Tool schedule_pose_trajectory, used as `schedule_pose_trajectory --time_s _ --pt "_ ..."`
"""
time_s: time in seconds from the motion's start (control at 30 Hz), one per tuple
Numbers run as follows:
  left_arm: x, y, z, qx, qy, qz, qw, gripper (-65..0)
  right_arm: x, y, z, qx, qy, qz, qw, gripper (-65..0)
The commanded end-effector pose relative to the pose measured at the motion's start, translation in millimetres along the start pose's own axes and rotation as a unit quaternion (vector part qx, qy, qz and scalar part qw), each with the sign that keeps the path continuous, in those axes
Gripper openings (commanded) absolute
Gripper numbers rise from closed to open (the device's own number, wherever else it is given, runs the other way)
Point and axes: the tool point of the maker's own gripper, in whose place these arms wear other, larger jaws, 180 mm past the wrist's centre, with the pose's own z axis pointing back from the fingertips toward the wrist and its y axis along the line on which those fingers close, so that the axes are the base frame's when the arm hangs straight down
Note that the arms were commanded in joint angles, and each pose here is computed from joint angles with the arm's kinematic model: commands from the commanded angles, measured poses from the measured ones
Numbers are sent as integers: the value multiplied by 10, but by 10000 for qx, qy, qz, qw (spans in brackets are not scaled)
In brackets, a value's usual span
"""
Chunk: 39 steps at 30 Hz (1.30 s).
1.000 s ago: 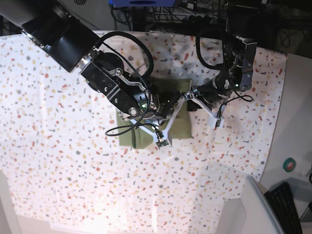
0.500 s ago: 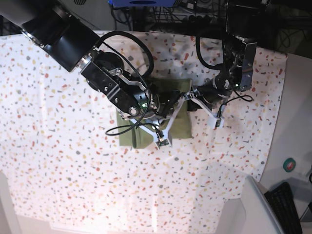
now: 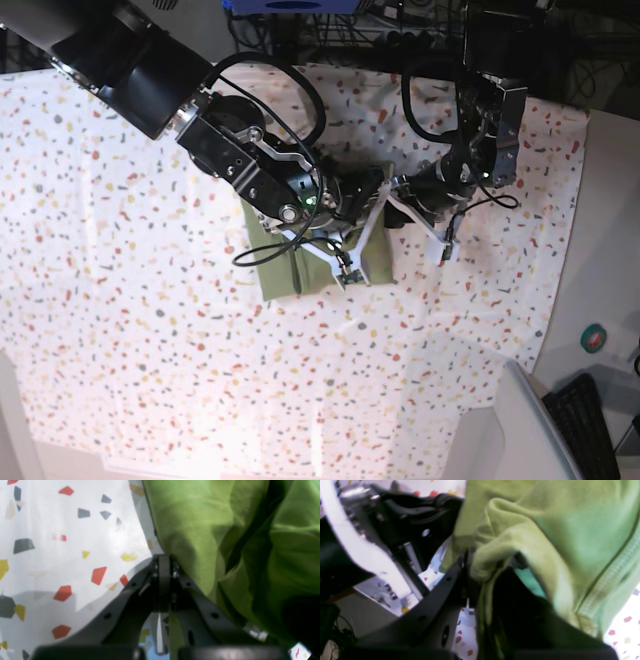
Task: Layout the t-shirt on the table in an organized manner, then fold the t-shirt properly
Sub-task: 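Press the folded bundle flat with the right gripper, then release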
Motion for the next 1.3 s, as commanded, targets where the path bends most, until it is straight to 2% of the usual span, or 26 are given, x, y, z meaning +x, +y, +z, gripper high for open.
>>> schedule_pose_trajectory --time_s 0.0,0.43,0.83,0.9,1.03,1.07,1.13,1.17,1.27 --pt "37 67 24 118 24 -58 9999 -650 215 33 56 34 -295 61 9995 -650" --pt "51 13 118 80 -47 -158 9998 -650 283 -127 -27 -195 -389 19 9990 -650" --pt "59 22 203 95 61 -286 9995 -650 312 -57 -24 -130 -426 11 9990 -650" --pt "-3 199 290 265 96 -223 9994 -650 326 8 -22 -70 -439 1 9990 -650" --pt "-24 475 577 610 -159 25 9980 -650 317 31 -42 -62 -412 -13 9991 -650" --pt "-30 533 660 694 -223 53 9973 -650 314 24 -45 -77 -408 -16 9991 -612" --pt "-80 726 858 933 -238 5 9954 -650 314 24 -45 -77 -408 -16 9991 -482" --pt "-110 811 939 1035 -227 -10 9944 -650 317 24 -45 -77 -416 -16 9991 -438" --pt "-250 1053 1147 1333 -141 56 9910 -650 405 -8 -36 -106 -682 -9 9976 -368"
